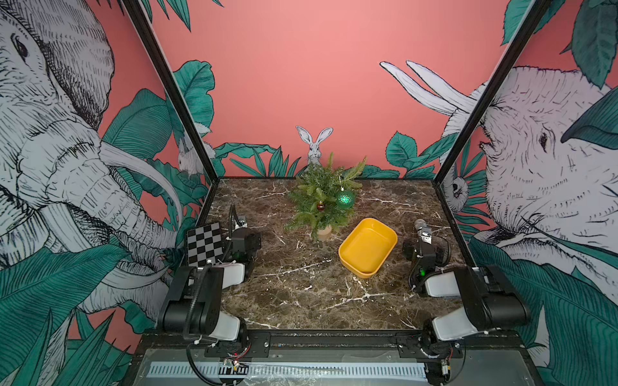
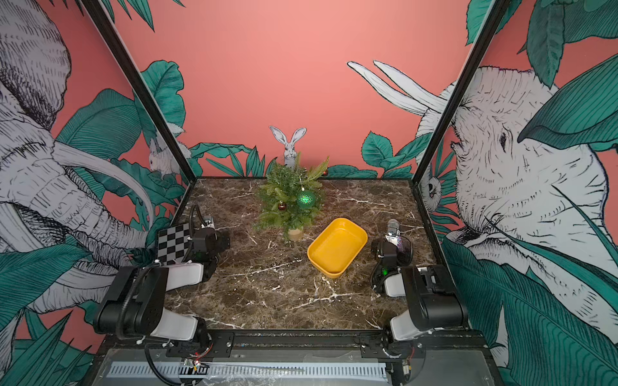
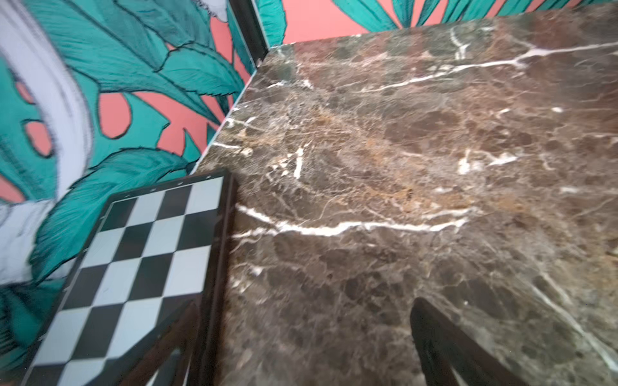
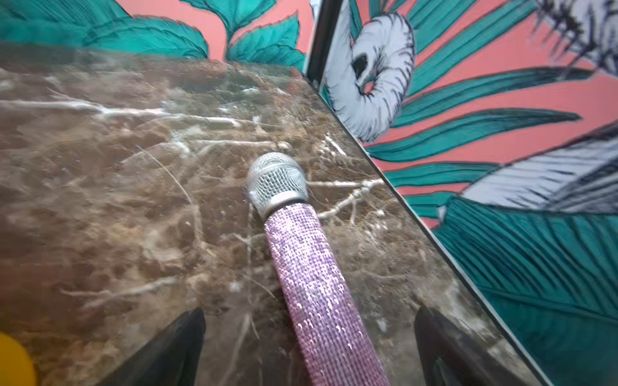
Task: Decorate the small christmas tree with ornaments
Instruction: Reset both arms
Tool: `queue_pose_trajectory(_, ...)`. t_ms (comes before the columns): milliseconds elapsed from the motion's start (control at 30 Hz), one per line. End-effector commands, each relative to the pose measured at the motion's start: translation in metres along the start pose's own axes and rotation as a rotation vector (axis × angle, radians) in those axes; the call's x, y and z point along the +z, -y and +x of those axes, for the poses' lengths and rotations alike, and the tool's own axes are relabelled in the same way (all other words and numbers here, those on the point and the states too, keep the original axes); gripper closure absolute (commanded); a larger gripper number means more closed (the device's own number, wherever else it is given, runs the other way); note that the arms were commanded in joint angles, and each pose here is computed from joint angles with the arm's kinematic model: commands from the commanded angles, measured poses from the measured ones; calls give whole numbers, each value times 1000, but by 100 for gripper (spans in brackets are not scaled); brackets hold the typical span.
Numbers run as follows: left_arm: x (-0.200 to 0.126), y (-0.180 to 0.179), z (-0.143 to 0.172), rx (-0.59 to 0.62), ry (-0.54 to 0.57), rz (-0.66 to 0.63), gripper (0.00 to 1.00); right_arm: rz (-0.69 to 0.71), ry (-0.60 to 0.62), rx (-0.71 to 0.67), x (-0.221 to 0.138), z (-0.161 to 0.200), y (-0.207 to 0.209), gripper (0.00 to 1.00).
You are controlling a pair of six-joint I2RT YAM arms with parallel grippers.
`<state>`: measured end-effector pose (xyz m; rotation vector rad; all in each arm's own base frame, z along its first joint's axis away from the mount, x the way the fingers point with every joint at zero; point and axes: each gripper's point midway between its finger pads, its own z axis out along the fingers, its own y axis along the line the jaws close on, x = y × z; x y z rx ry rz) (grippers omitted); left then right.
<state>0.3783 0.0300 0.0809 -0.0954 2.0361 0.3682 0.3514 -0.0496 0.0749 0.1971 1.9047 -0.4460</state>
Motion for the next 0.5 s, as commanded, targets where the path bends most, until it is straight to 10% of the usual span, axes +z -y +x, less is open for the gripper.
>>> queue_pose_trajectory(0,1,14,-34,4,144,86,1,-54,125,54,3,-38,-10,1)
queue_pose_trajectory(467,4,16,-25,6,152,88,0,-142,52,-3,18,-39,-30,1)
